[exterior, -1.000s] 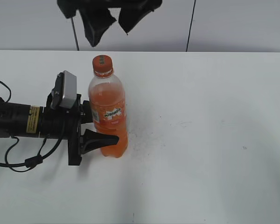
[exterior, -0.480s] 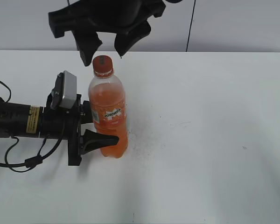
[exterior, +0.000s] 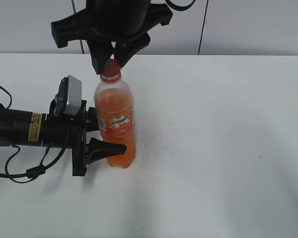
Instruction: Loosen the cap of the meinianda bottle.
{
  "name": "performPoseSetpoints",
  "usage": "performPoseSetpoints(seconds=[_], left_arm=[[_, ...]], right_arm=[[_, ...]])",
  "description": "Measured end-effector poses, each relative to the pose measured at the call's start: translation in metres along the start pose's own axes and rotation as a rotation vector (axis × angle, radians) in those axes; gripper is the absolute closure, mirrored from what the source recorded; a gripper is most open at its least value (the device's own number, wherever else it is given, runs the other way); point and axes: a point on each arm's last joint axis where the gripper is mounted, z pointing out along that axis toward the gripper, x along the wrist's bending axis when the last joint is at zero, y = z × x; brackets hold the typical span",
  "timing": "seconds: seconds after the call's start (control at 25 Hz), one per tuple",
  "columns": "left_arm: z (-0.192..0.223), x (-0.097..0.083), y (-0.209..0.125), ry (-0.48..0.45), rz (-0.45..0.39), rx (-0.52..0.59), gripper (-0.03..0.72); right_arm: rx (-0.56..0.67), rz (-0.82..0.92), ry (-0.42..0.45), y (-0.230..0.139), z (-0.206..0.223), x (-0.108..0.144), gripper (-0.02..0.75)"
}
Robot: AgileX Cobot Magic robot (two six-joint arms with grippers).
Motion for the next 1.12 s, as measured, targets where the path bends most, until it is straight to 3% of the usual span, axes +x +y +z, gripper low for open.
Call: performPoseSetpoints(seconds=[0.2,0.32,0.44,0.68,0.8,1.12], left_arm=[[0.0000,0.0000,0.0000,0.000,0.000,0.000,0.286],[0.0000,0.0000,0.0000,0.000,-0.001,0.000,0.286],[0.0000,0.0000,0.0000,0.000,-0.001,0.000,0.286],[0.0000,0.0002,0.0000,0.003,-0.005,0.000,0.286],[0.0001,0.0004,-0.0002,0.004,-0.009,0.000,0.286],[0.0001,0.0004,-0.0002,0.004,-0.011,-0.001,0.286]], right_arm=[[0.000,-0.014,0.000,0.0000,0.0000,0.0000,0.467],[0.000,-0.117,0.002,0.0000,0.0000,0.0002,0.467],[-0.002,-0.331,0.004,0.0001,0.0000,0.0003,0.467],[-0.005,-0.991,0.000,0.0003,-0.0001,0.0005,0.467],[-0.004,-1.191,-0.001,0.0003,-0.0001,0.0005,0.467],[-0.003,-1.263,0.000,0.0002,-0.0001,0.0005,0.468]])
